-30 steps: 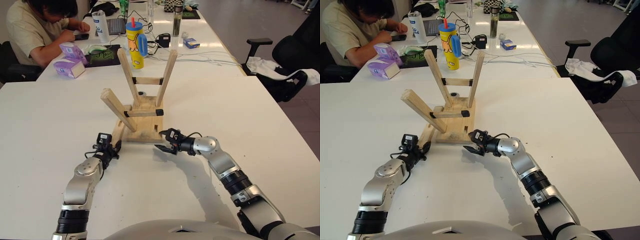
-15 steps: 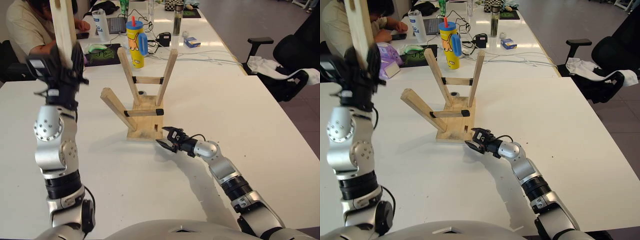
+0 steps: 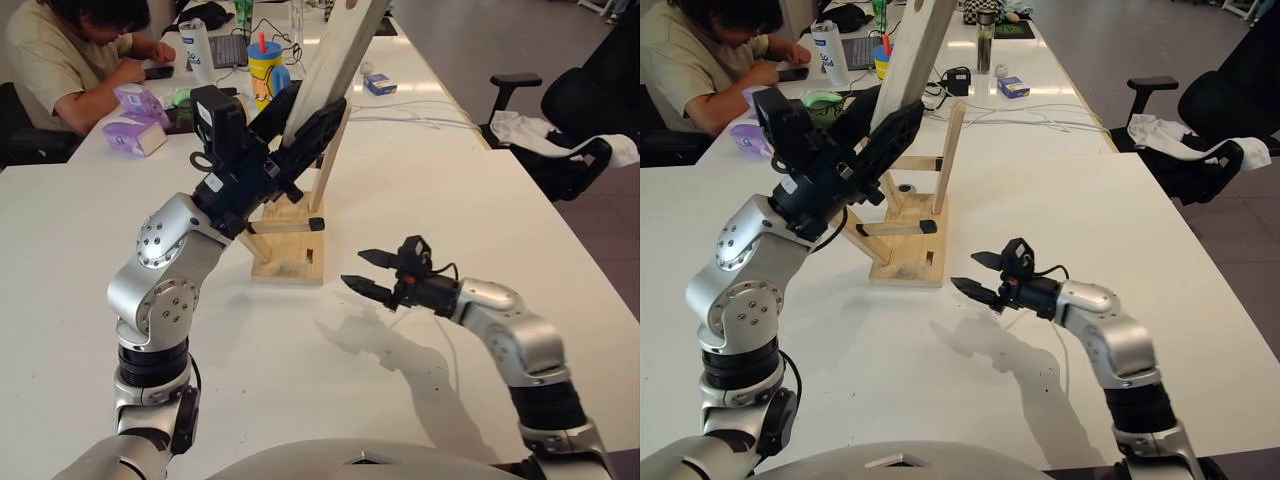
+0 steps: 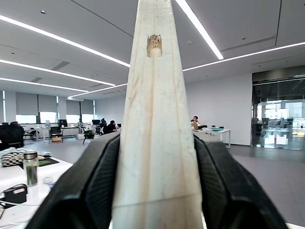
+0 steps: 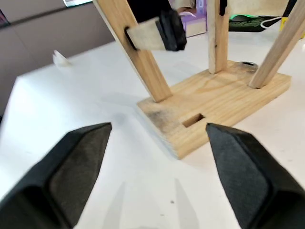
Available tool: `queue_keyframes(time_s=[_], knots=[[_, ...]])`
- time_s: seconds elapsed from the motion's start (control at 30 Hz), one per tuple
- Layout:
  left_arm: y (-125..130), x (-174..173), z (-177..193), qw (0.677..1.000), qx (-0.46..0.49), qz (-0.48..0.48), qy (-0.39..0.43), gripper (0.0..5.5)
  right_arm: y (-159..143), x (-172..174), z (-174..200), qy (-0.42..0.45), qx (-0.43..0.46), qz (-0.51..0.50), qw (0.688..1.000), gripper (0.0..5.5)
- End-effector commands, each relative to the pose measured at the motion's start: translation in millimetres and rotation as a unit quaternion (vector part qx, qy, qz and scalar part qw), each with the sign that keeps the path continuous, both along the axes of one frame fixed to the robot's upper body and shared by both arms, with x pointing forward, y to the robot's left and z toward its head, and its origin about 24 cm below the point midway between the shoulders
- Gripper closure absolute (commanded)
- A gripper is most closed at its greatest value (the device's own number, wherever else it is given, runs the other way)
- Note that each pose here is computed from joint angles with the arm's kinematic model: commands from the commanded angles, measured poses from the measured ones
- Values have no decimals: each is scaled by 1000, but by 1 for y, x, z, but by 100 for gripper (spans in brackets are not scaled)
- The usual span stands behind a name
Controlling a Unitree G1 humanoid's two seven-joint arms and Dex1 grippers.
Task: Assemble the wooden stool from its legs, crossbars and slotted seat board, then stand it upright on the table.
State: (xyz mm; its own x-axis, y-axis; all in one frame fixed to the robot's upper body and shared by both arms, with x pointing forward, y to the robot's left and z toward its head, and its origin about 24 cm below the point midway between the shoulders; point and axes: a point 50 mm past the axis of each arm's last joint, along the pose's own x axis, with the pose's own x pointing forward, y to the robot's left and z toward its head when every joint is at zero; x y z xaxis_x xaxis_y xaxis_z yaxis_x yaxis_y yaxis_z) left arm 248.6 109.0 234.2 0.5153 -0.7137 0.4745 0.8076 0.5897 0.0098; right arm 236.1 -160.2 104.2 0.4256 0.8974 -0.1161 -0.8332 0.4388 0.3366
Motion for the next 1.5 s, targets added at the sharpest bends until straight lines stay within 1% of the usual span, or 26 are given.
queue_keyframes(time_s=[0.03, 0.1, 0.17, 0.27, 0.37, 0.5, 0.6, 0.63, 0.67, 0.8, 1.1, 1.13, 1.2, 1.23, 1.27, 1.3, 1.33, 1.43, 1.47, 1.5], knots=[[-11, -9, -24, 990, 15, -119, 72, 343, -43, -9, 64, 50, 169, 81, 981, 115], [-14, -13, -40, 980, 31, -162, 111, 343, -54, -3, 77, 52, 221, 76, 971, 80], [-13, -16, -55, 970, 40, -190, 149, 343, -59, -2, 90, 54, 267, 87, 958, 79], [-12, -21, -71, 955, 57, -221, 188, 343, -62, 0, 102, 55, 304, 91, 947, 79], [-10, -26, -83, 940, 66, -251, 222, 343, -64, 1, 108, 59, 326, 91, 939, 79], [-8, -36, -95, 915, 84, -298, 260, 343, -63, 6, 110, 71, 326, 75, 940, 79], [-5, -36, -98, 910, 83, -302, 270, 343, -61, 7, 106, 79, 311, 70, 945, 79], [-4, -36, -98, 908, 79, -305, 276, 343, -60, 6, 104, 83, 307, 72, 945, 97], [-3, -36, -98, 906, 75, -308, 279, 343, -59, 6, 103, 85, 304, 77, 946, 103], [-1, -32, -93, 906, 54, -308, 284, 343, -57, 2, 99, 91, 280, 92, 951, 178], [-1, -38, -99, 896, 76, -318, 300, 343, -60, 4, 97, 80, 278, 91, 953, 336], [0, -37, -100, 899, 81, -313, 295, 343, -60, 4, 96, 78, 277, 90, 953, 344], [-1, -32, -99, 919, 93, -277, 263, 343, -61, 5, 94, 72, 276, 83, 955, 344], [-2, -31, -100, 923, 88, -270, 260, 306, -61, 6, 93, 69, 274, 75, 956, 344], [-2, -30, -101, 923, 73, -265, 270, 300, -61, 8, 92, 67, 273, 70, 957, 344], [-2, -30, -103, 921, 55, -263, 282, 277, -62, 8, 90, 68, 271, 69, 958, 344], [-2, -30, -104, 920, 39, -259, 291, 265, -62, 9, 88, 70, 265, 66, 959, 344], [-1, -30, -108, 920, 21, -243, 306, 218, -65, 15, 85, 67, 259, 49, 962, 344], [2, -30, -110, 920, 18, -238, 312, 202, -66, 18, 83, 63, 245, 41, 967, 344], [7, -27, -115, 921, 13, -216, 324, 199, -66, 26, 79, 53, 215, 21, 975, 344]])
